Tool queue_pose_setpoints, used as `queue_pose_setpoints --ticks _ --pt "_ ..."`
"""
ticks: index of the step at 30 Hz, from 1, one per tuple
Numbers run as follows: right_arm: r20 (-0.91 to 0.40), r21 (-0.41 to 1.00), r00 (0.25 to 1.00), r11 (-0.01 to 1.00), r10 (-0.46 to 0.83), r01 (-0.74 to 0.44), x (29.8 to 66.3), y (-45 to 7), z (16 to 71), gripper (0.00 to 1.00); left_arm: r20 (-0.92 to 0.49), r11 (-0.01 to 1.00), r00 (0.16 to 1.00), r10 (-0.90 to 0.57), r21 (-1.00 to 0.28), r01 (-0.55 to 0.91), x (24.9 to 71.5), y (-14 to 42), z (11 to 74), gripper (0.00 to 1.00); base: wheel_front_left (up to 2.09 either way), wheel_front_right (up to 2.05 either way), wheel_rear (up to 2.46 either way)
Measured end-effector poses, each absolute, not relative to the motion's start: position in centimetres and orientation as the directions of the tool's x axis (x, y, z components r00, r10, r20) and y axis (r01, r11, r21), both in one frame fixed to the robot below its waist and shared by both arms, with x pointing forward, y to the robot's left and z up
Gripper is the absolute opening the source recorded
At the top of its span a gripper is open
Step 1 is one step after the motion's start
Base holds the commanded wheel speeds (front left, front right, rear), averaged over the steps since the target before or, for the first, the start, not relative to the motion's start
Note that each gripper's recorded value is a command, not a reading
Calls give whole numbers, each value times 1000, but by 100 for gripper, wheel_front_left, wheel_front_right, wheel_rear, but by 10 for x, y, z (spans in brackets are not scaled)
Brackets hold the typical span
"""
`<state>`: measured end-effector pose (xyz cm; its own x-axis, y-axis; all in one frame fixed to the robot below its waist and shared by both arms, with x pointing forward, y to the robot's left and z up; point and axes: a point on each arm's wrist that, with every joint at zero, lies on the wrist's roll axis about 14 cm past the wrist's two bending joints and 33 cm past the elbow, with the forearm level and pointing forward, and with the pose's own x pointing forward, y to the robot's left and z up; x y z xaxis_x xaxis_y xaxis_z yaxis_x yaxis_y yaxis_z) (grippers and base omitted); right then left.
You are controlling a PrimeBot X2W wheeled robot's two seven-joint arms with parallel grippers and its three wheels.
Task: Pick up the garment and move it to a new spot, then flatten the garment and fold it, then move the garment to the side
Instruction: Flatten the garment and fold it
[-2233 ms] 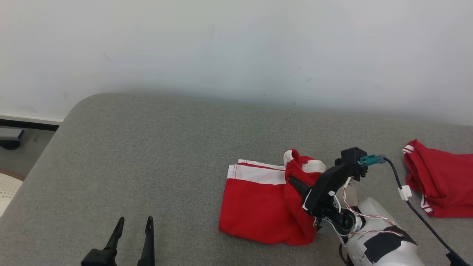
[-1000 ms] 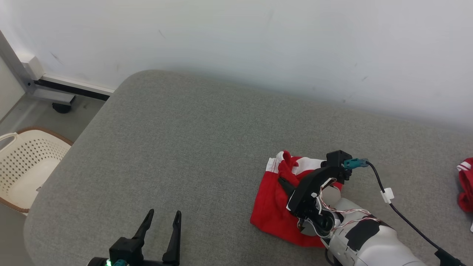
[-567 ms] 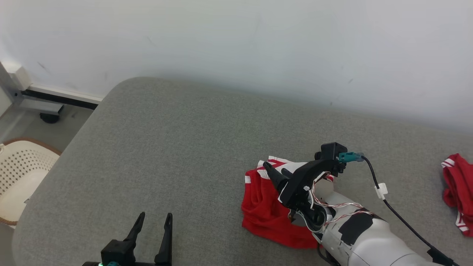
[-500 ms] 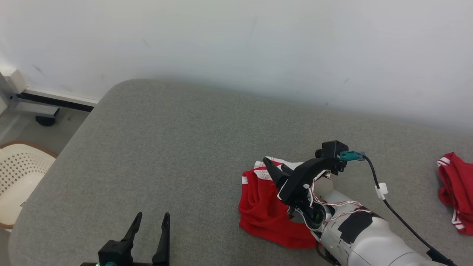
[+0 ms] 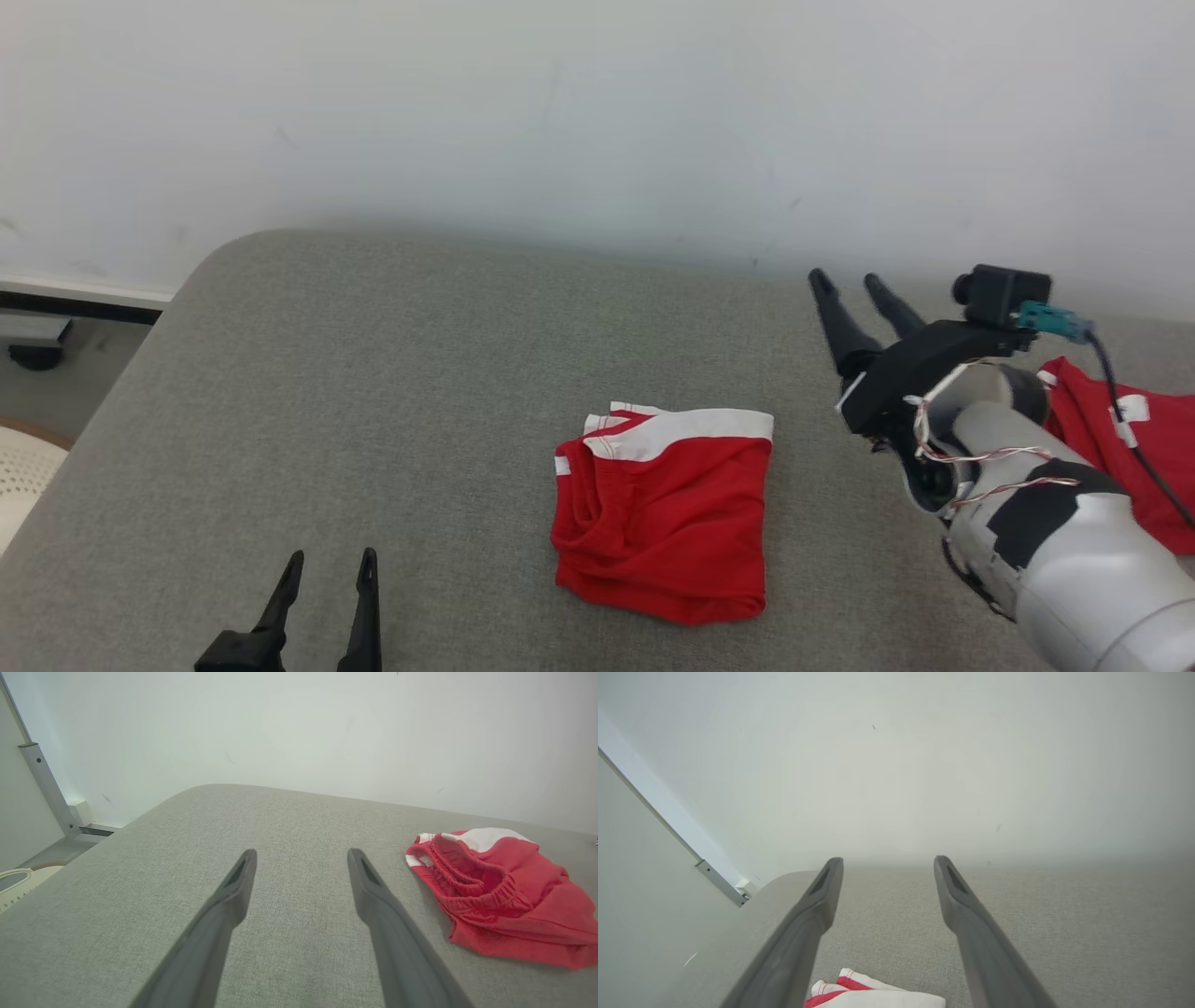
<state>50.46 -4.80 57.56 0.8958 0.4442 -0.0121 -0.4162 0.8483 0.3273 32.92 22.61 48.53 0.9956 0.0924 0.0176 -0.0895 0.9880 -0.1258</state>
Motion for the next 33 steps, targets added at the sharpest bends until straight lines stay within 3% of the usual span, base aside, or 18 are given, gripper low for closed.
queue_pose_setpoints --ticks 4,9,21,33 --pt "63 226 922 894 383 -387 499 -96 583 100 19 991 997 76 -114 -73 333 222 485 100 0 0 0" --pt "113 141 941 932 319 -333 460 -132 559 100 27 994 998 53 -99 -50 340 217 489 100 0 0 0" --pt "151 160 977 972 150 -174 392 -155 531 100 37 996 998 44 -82 -41 340 216 492 100 0 0 0" --pt "112 123 983 980 143 -157 360 -150 514 100 59 996 996 66 -64 -63 336 224 498 100 0 0 0"
